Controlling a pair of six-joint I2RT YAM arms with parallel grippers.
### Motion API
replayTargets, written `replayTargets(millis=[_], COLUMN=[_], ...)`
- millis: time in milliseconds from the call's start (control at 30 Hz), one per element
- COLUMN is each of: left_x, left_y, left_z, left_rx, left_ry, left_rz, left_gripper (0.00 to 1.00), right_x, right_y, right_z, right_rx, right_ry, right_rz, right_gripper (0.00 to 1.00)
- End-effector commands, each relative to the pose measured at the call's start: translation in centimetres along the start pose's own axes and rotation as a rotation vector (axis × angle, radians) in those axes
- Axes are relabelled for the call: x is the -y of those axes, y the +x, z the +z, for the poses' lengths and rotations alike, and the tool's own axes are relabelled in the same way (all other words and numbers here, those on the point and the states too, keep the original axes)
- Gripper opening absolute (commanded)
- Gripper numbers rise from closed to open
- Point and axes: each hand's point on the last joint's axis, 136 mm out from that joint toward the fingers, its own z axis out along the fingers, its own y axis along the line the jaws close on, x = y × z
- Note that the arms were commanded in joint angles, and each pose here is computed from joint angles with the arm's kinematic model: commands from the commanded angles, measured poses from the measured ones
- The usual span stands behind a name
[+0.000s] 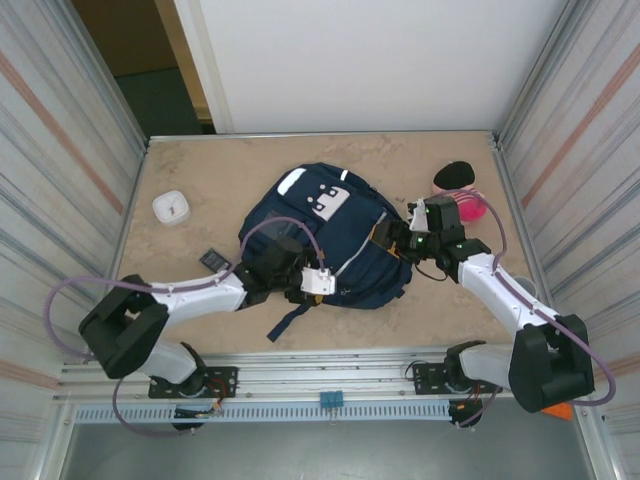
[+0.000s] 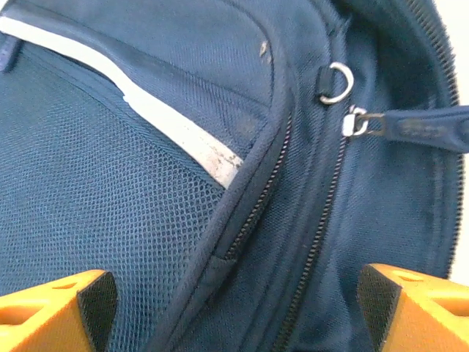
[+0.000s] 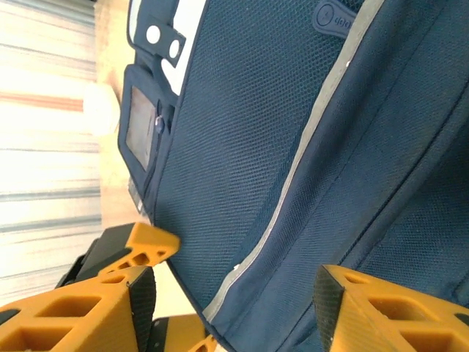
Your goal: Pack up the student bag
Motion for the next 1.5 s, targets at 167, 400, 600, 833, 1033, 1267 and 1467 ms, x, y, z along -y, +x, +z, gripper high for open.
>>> replayTargets(millis=[167, 400, 600, 833, 1033, 1267, 1467], left_x=[-3.1, -2.3, -2.8, -3.2, -3.7, -3.6, -3.4], left_y=[-1.2, -5.0, -6.4, -7.1, -7.3, -7.7, -8.1], left_z=[2.1, -1.0, -1.6, -1.4, -1.5, -1.7, -2.0], left_rx=[0.016, 0.220, 0.260, 0.289, 0.292, 0.304, 0.323], left_ry=[-0.077, 0.029, 0.110, 0.212, 0.277, 0.314, 0.341], left_rz=[0.031, -0.231, -0.458, -0.665, -0.746, -0.779, -0.786], left_gripper=[0.38, 0.00, 0.00, 0.00, 0.00, 0.00, 0.00], right_x=[0.3, 0.7, -0.6, -1.1, -1.3, -2.8, -3.3], right_y=[1.2, 2.6, 5.8, 8.1, 8.3, 8.2, 7.3], right_z=[-1.4, -3.5, -5.8, -4.6, -2.4, 0.4, 2.2], right_rx=[-0.005, 0.036, 0.084, 0.158, 0.176, 0.187, 0.204], right_ry=[0.030, 0.157, 0.287, 0.318, 0.320, 0.262, 0.313], right_rz=[-0.094, -0.192, -0.302, -0.364, -0.421, -0.446, -0.468], right_gripper=[0.60, 0.59, 0.56, 0.54, 0.53, 0.54, 0.52])
